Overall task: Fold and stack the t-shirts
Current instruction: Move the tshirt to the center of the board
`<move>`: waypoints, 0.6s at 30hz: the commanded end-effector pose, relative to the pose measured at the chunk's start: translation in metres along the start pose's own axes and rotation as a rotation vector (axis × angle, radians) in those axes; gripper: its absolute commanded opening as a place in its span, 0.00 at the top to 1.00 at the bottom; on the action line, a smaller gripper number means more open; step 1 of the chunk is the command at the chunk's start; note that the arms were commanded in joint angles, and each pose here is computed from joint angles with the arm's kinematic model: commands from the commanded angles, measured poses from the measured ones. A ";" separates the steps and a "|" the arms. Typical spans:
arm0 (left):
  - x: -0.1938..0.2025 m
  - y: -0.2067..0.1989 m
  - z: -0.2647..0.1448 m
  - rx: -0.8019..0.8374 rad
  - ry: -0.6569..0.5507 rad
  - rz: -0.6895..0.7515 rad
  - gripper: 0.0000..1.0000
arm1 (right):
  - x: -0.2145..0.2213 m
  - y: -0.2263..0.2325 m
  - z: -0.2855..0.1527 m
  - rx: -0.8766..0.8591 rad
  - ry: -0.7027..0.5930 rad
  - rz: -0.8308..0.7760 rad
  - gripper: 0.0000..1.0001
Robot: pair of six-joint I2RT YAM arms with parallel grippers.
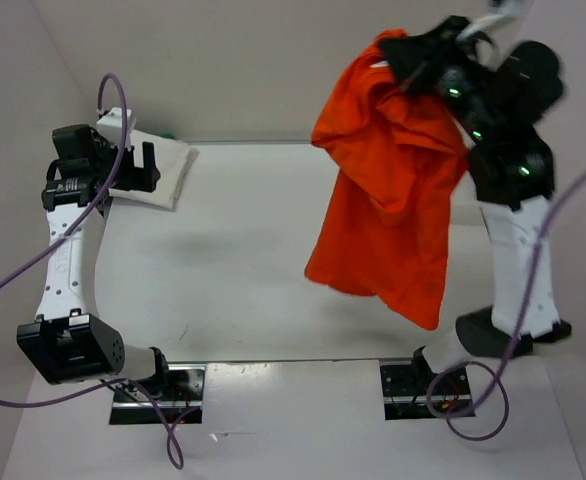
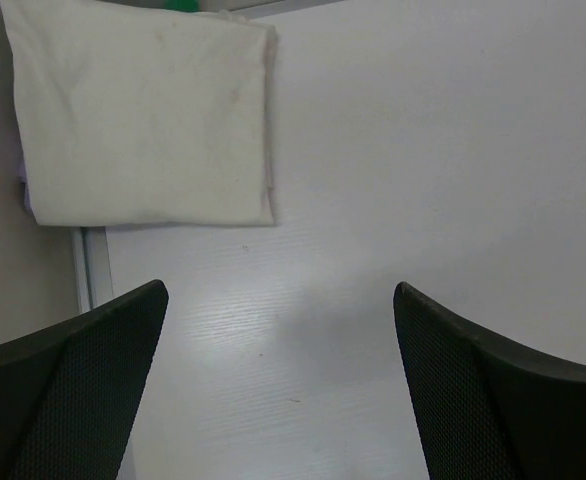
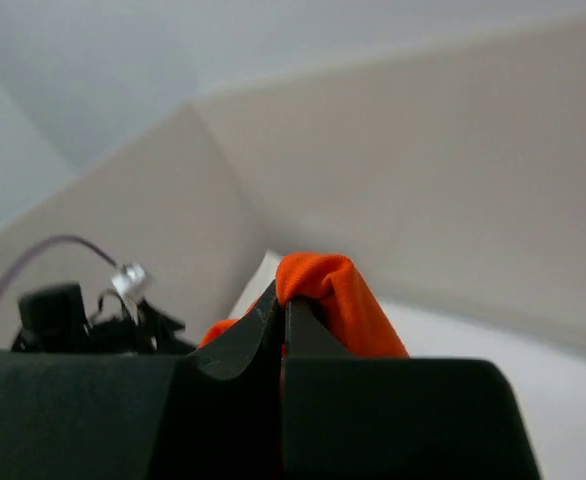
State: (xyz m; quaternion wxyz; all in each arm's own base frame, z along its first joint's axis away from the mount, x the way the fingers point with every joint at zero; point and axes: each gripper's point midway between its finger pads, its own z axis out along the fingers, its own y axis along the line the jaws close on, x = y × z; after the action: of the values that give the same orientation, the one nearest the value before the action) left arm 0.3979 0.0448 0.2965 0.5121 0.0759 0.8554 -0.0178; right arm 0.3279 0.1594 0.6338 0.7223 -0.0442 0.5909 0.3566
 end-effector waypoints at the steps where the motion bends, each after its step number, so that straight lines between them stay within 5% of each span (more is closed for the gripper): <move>1: -0.013 -0.009 -0.011 0.046 -0.065 -0.032 0.00 | 0.122 0.001 0.047 -0.058 0.341 0.054 1.00; 9: -0.014 -0.013 -0.019 0.077 -0.073 -0.005 0.00 | 0.237 -0.034 0.063 0.098 0.640 0.058 0.94; 12: -0.009 -0.019 -0.018 0.116 -0.064 0.009 0.00 | 0.270 -0.056 0.039 0.172 0.739 0.021 0.77; 13: -0.009 -0.021 -0.018 0.126 -0.067 0.019 0.00 | 0.276 -0.067 0.032 0.209 0.760 0.018 0.55; 14: -0.005 -0.028 -0.011 0.150 -0.051 0.040 0.00 | 0.303 -0.082 0.016 0.264 0.830 0.015 0.45; 18: 0.021 -0.058 0.006 0.218 0.047 0.130 0.00 | 0.301 -0.135 -0.015 0.439 0.795 0.060 0.36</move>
State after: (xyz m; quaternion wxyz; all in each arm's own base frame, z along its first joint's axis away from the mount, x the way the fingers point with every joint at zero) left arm 0.3899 0.0169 0.2891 0.5057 0.1246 0.8512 -0.0653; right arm 0.4009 0.2344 0.2944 0.3708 -0.0610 0.8994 0.2231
